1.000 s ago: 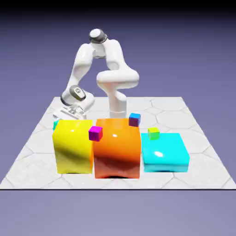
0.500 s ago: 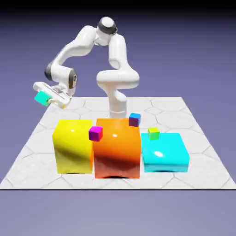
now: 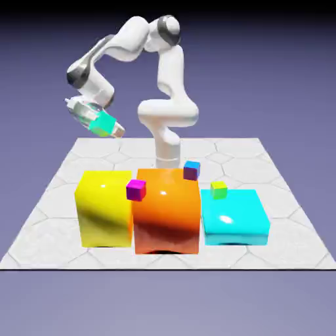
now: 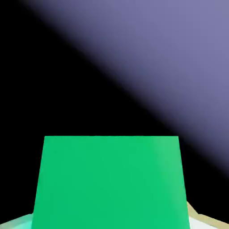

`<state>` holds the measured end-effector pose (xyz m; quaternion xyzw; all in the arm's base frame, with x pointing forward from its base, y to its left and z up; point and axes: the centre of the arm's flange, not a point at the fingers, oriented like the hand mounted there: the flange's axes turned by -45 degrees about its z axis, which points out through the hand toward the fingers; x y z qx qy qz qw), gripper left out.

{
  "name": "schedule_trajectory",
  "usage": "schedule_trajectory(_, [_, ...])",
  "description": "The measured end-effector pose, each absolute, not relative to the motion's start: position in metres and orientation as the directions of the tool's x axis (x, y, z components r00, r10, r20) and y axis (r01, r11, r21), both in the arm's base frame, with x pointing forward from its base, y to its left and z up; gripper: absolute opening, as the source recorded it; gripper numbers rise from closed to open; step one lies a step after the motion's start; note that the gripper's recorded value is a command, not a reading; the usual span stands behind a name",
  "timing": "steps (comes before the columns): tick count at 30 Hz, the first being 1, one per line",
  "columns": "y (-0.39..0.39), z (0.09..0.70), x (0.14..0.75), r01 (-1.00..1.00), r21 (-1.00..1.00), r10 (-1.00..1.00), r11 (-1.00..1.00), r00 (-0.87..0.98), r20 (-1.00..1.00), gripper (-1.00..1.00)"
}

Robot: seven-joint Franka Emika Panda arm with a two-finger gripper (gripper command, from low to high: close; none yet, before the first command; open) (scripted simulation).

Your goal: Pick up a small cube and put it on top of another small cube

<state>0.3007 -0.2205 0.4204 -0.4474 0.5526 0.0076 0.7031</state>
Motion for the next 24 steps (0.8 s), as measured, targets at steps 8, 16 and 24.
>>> schedule_trajectory(8, [-0.134,0.411,0.334,-0.868,-0.412,-0.397,0.277,0.287,-0.872,-1.0])
schedule_trajectory(16, [-0.052,0.38,0.34,-0.996,-0.008,-0.443,-0.09,0.047,-0.895,-1.0])
schedule_trajectory(24, [-0.006,0.337,0.336,-0.995,0.0,-0.446,-0.097,0.043,-0.894,1.0])
